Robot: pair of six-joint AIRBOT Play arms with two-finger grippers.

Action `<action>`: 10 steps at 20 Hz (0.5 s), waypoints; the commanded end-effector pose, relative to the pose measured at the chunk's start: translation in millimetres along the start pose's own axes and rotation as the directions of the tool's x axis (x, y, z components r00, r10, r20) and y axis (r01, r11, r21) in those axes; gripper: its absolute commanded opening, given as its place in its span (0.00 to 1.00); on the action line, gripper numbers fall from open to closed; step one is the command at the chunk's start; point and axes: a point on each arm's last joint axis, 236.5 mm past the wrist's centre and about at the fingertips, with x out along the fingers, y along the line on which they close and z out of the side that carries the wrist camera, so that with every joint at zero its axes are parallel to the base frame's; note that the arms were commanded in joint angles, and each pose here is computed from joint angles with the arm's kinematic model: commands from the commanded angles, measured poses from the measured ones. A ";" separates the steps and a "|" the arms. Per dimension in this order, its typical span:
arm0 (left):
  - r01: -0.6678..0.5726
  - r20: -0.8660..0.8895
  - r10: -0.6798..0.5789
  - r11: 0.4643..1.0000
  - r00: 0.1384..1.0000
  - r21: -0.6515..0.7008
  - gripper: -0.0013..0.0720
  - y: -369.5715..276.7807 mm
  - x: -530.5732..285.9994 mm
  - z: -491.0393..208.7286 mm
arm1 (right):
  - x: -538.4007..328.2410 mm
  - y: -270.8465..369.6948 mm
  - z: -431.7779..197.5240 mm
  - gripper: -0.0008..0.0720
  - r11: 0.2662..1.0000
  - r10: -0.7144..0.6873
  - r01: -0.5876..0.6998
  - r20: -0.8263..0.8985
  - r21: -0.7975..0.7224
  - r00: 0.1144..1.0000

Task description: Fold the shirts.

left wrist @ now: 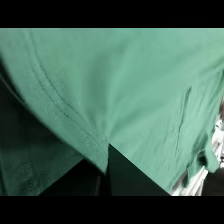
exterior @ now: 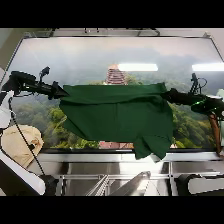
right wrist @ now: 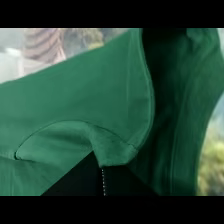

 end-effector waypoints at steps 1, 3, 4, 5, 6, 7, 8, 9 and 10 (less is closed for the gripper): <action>0.011 -0.031 -0.011 1.000 0.999 -0.013 0.07 -1.1 10.0 -9.0 | 2.4 -8.0 -17.9 0.04 1.000 -0.007 0.007 -0.037 0.013 0.999; 0.029 -0.061 -0.031 0.999 0.998 -0.031 0.61 -10.7 4.6 -12.8 | -2.6 -3.4 -17.2 0.39 0.999 0.018 -0.017 -0.040 0.034 0.999; 0.039 -0.077 -0.043 0.998 0.996 -0.042 0.87 -15.8 -2.4 -14.7 | -10.0 -1.9 -17.0 0.53 0.998 0.030 -0.027 -0.048 0.061 0.998; 0.055 -0.104 -0.061 0.997 0.993 -0.058 0.97 -23.0 -11.7 -19.2 | -22.6 -0.5 -17.5 0.52 0.996 0.038 -0.032 -0.064 0.082 0.997; 0.075 -0.133 -0.086 0.994 0.987 -0.080 0.97 -30.3 -21.8 -25.5 | -37.9 -0.8 -19.2 0.52 0.995 0.037 -0.029 -0.084 0.097 0.996; 0.087 -0.153 -0.102 0.991 0.983 -0.104 0.97 -35.4 -33.2 -33.5 | -57.6 -2.8 -22.2 0.52 0.993 0.025 -0.012 -0.109 0.121 0.994; 0.087 -0.143 -0.103 0.990 0.984 -0.113 0.97 -38.3 -40.8 -38.7 | -76.7 -4.1 -27.3 0.52 0.991 0.011 0.007 -0.134 0.135 0.991; 0.086 -0.122 -0.102 0.988 0.987 -0.132 0.97 -39.5 -48.4 -46.0 | -97.1 -8.0 -36.5 0.52 0.986 -0.018 0.044 -0.162 0.158 0.987; 0.087 -0.105 -0.104 0.984 0.989 -0.154 0.97 -40.1 -54.4 -55.4 | -114.8 -15.4 -49.2 0.52 0.977 -0.062 0.099 -0.189 0.189 0.980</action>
